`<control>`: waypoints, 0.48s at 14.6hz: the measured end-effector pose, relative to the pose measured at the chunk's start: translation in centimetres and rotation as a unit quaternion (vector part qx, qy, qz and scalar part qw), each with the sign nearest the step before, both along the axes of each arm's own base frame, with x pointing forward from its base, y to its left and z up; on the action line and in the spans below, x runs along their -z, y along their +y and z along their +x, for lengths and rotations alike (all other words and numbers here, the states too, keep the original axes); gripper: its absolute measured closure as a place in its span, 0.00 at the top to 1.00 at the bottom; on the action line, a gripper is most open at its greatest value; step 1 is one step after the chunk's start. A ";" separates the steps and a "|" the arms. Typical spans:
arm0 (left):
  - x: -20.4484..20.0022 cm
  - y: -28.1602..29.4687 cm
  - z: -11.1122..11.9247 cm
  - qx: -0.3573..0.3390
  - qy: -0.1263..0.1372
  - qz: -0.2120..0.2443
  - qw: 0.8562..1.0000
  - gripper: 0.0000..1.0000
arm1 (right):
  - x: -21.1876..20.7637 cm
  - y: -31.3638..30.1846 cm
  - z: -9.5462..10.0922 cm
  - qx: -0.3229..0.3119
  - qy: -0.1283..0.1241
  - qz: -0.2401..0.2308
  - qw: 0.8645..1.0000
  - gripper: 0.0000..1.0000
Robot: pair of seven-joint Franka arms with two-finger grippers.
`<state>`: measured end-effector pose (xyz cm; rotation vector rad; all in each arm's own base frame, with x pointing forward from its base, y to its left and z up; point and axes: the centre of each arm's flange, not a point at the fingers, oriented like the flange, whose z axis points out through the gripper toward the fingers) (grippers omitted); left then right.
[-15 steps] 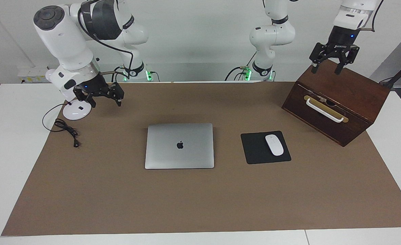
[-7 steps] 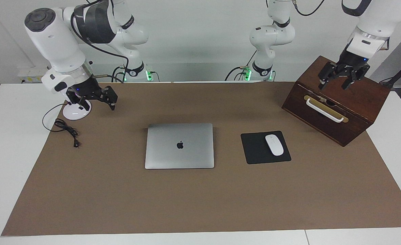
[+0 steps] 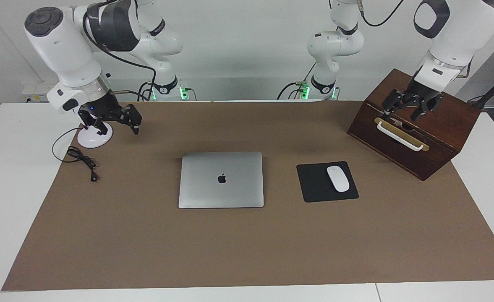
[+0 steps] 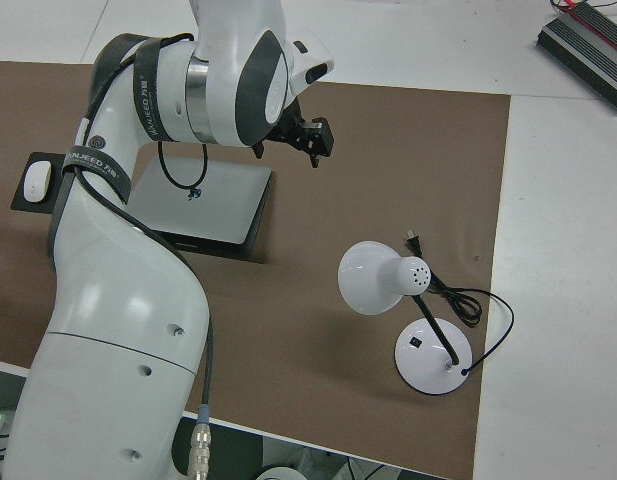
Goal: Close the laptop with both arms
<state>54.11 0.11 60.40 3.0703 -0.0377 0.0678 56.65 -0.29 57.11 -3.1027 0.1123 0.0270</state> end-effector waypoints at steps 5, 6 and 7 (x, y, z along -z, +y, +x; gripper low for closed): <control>0.0 0.0 0.0 0.000 0.000 0.001 1.000 1.00 | -0.1 -0.4 0.0 0.003 -0.001 0.000 1.000 1.00; 0.0 0.0 0.0 0.000 0.000 0.001 1.000 1.00 | 0.0 -0.4 0.0 0.003 0.000 0.000 1.000 1.00; 0.0 0.0 0.0 0.000 0.000 0.001 1.000 1.00 | -0.1 -0.3 0.0 0.002 0.001 0.000 1.000 1.00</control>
